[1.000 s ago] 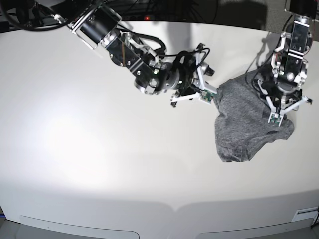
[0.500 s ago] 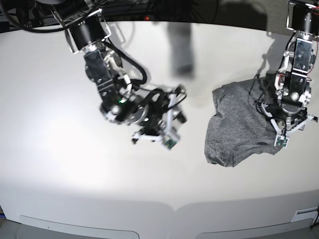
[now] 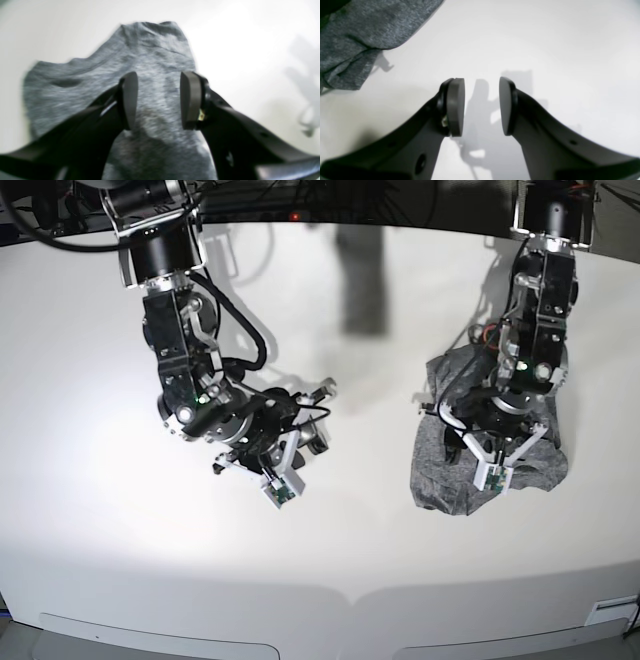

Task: Fold the T-shirt properly
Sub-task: 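Press and smooth the folded shirt with the left gripper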

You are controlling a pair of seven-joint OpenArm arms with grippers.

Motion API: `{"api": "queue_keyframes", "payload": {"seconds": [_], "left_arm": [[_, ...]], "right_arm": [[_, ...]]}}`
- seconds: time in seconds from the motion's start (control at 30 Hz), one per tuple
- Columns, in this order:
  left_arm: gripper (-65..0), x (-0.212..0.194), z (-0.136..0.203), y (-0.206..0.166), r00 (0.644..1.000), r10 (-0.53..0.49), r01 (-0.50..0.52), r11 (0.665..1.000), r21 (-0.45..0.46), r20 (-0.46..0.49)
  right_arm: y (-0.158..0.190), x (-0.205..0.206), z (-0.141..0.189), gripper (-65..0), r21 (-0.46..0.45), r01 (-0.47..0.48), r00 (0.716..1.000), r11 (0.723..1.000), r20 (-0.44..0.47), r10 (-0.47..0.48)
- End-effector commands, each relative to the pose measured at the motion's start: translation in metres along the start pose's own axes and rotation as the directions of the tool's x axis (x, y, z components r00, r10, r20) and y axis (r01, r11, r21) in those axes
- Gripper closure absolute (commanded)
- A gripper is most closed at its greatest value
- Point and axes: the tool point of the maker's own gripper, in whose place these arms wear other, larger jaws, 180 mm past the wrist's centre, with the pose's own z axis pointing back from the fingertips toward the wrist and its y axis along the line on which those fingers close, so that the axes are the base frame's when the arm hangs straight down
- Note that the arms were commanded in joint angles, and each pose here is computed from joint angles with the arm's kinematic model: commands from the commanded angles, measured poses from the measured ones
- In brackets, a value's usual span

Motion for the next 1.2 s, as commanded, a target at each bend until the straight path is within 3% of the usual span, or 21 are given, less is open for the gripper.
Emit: {"api": "queue_keyframes", "payload": {"seconds": [0.0, 0.1, 0.23, 0.4, 0.57, 0.7, 0.9, 1.17], "left_arm": [[-26.9, 0.003, 0.000, 0.009, 0.999, -0.034, 0.034, 0.999, 0.031, 0.024], [-26.9, -0.014, -0.002, 0.032, 0.995, -0.103, 0.103, 0.989, 0.102, -0.003], [-26.9, -0.011, 0.001, 0.057, 0.995, -0.103, 0.102, 0.981, 0.167, -0.004], [-26.9, -0.044, -0.010, 0.062, 1.000, -0.018, 0.020, 0.989, 0.146, -0.017], [-26.9, -0.114, -0.016, 0.063, 0.979, 0.096, -0.069, 0.987, 0.148, -0.180], [-26.9, -0.138, -0.017, 0.028, 0.950, 0.143, -0.122, 0.988, 0.091, -0.277], [-26.9, -0.156, -0.013, -0.046, 0.927, 0.182, -0.208, 0.977, -0.045, -0.328], [-26.9, -0.166, -0.004, -0.085, 0.884, 0.196, -0.259, 0.961, -0.097, -0.424]], "right_arm": [[-0.003, 0.020, 0.003, -23.1, -0.004, -0.011, 0.998, 1.000, 0.057, 0.011], [-0.005, 0.018, 0.004, -23.1, -0.005, -0.011, 0.999, 1.000, 0.052, 0.012], [-0.007, 0.017, 0.006, -23.1, -0.003, -0.009, 0.999, 1.000, 0.052, 0.009], [-0.007, 0.017, 0.006, -23.1, -0.003, -0.008, 0.999, 1.000, 0.051, 0.008], [-0.007, 0.015, 0.006, -23.1, -0.003, -0.008, 0.999, 1.000, 0.044, 0.008], [-0.007, 0.016, 0.006, -23.1, -0.002, -0.007, 0.999, 1.000, 0.049, 0.008], [-0.008, 0.015, 0.006, -23.1, -0.006, -0.011, 0.999, 1.000, 0.042, 0.011], [-0.008, 0.015, 0.006, -23.1, -0.007, -0.012, 0.999, 1.000, 0.042, 0.012]]}}
